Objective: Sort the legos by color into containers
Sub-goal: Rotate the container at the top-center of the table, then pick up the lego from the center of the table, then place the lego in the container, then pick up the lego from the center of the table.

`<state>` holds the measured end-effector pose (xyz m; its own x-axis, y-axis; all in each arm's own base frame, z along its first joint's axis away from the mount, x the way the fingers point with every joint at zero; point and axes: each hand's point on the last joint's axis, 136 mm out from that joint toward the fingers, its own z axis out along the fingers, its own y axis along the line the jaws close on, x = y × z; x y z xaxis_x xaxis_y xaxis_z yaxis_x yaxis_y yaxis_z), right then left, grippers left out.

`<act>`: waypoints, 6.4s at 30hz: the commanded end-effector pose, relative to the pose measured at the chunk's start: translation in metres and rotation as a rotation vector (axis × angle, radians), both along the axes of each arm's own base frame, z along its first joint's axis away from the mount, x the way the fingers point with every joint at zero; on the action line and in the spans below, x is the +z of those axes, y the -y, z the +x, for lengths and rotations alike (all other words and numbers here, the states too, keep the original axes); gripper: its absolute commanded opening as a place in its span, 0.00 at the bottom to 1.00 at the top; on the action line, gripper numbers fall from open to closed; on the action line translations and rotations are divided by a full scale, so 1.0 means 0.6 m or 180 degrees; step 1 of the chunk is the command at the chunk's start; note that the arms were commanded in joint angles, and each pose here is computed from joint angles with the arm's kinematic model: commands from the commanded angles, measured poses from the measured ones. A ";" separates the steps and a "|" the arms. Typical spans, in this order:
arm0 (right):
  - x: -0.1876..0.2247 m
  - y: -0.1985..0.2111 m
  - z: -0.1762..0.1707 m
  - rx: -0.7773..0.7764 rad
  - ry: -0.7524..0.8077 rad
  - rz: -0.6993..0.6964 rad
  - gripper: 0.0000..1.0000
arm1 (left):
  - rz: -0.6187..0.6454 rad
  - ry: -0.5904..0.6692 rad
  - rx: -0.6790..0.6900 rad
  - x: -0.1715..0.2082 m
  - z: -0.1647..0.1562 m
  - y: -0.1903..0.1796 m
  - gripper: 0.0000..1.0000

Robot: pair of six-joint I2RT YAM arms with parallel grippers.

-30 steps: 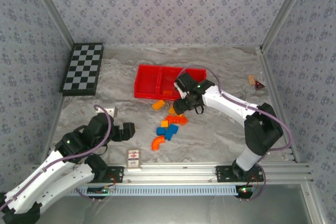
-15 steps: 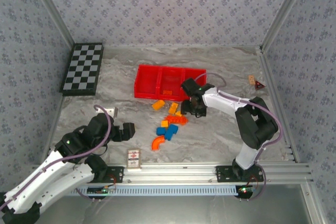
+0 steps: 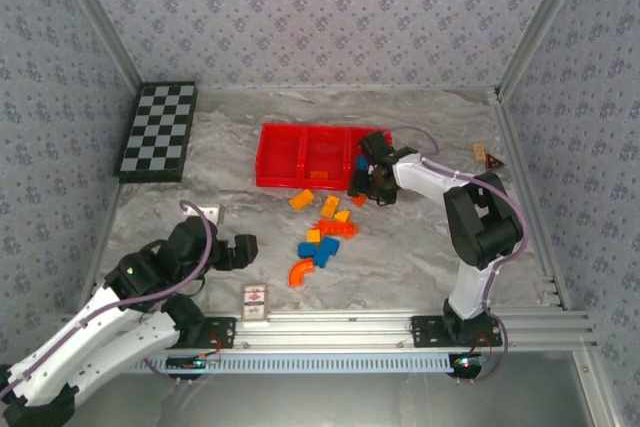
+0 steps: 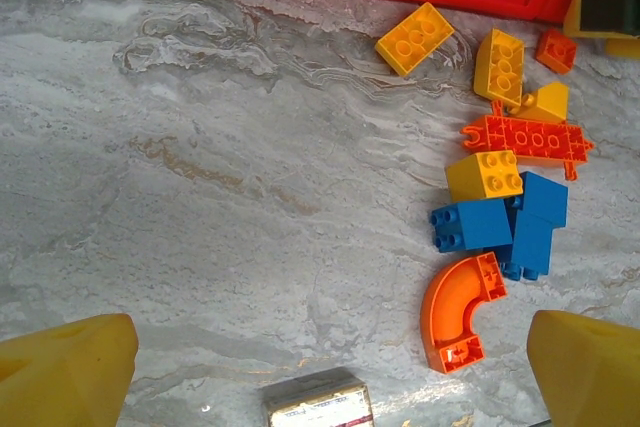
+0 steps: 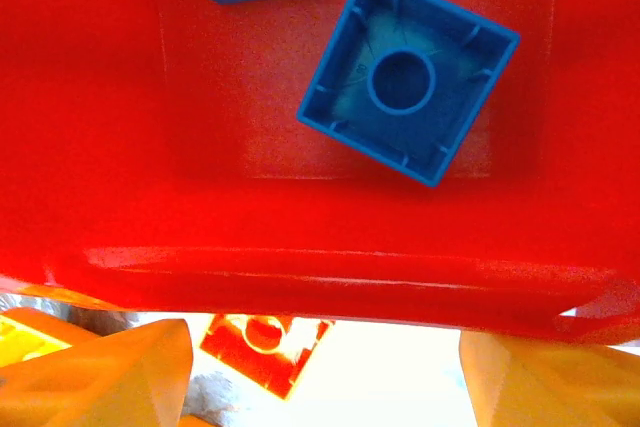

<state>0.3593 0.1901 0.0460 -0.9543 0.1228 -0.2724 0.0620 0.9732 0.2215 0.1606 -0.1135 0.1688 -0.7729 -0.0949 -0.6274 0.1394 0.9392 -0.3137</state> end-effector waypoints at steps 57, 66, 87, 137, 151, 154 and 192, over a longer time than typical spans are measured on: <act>-0.062 -0.024 0.004 -0.1247 -0.0019 -0.0518 0.57 | -0.0001 0.0027 -0.0017 0.010 0.002 0.005 1.00; -0.073 -0.034 -0.004 -0.1116 0.0006 -0.0602 0.40 | -0.0002 0.0026 -0.0019 0.010 0.002 0.005 1.00; 0.129 -0.109 0.025 -0.0124 0.0838 -0.0431 0.26 | 0.0009 -0.0058 -0.0145 0.004 0.000 0.020 1.00; 0.281 -0.004 -0.010 0.0464 0.1328 -0.0217 1.00 | 0.0757 -0.0431 -0.0619 -0.034 0.027 0.080 1.00; 0.328 0.253 -0.153 -0.0627 0.2498 -0.0126 1.00 | 0.1868 -0.1034 -0.1627 -0.099 0.129 0.218 1.00; 0.317 0.273 -0.162 -0.0804 0.2495 -0.0086 1.00 | 0.1933 -0.1166 -0.1737 -0.119 0.152 0.237 0.98; 0.299 0.308 -0.160 -0.1095 0.2303 -0.0056 1.00 | 0.1611 -0.1283 -0.1953 -0.239 0.284 0.238 0.70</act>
<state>0.2634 0.0067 0.2263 -0.4534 0.3551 -0.8175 0.1953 0.9345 0.2976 0.3304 -0.2573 0.0352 -0.7699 0.6178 -0.1598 0.6264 0.7795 -0.0046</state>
